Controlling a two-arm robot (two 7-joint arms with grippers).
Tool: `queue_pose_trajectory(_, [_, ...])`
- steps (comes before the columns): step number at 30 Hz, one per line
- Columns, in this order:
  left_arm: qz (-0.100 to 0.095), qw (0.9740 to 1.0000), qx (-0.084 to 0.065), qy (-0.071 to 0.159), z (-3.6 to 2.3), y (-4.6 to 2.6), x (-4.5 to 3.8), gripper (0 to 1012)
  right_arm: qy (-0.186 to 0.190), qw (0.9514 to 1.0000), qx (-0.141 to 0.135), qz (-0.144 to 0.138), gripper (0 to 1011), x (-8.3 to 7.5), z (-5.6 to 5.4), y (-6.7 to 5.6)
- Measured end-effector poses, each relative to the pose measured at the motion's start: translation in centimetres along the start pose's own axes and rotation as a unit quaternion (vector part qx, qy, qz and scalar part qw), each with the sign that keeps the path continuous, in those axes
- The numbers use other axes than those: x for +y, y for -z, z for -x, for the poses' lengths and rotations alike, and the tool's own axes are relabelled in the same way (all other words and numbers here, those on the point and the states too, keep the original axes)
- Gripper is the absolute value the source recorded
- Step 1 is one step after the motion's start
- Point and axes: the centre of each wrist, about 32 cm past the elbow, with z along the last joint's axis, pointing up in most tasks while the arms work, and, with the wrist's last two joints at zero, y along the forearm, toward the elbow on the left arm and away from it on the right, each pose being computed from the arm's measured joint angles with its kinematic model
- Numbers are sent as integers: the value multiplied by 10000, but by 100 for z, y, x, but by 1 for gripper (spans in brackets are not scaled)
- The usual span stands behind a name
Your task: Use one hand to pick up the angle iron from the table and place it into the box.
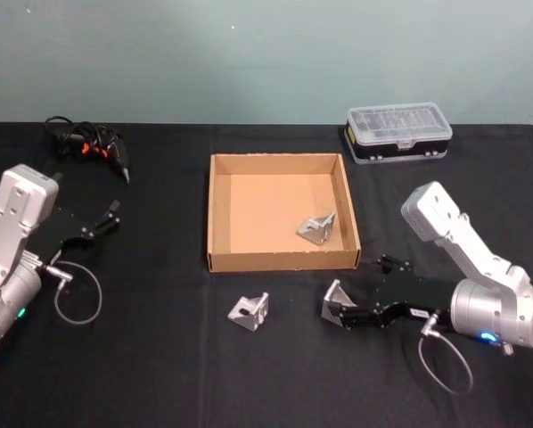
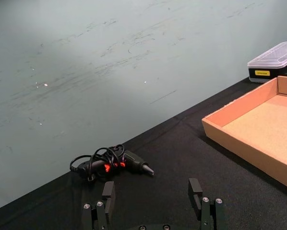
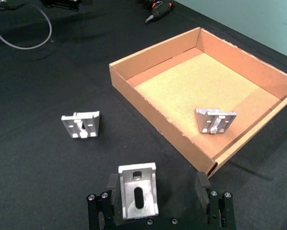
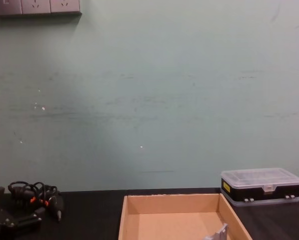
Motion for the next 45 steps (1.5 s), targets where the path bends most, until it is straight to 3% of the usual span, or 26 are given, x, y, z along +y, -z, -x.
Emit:
queue_pose_trajectory(15, [0, 10000, 0, 0, 0, 0, 0, 1000, -64, 10000, -13, -36, 1000, 125, -9, -44])
queue_pose_trajectory(45, [0, 10000, 0, 0, 0, 0, 0, 1000, -163, 9998, 71, 2, 1000, 149, 37, -13])
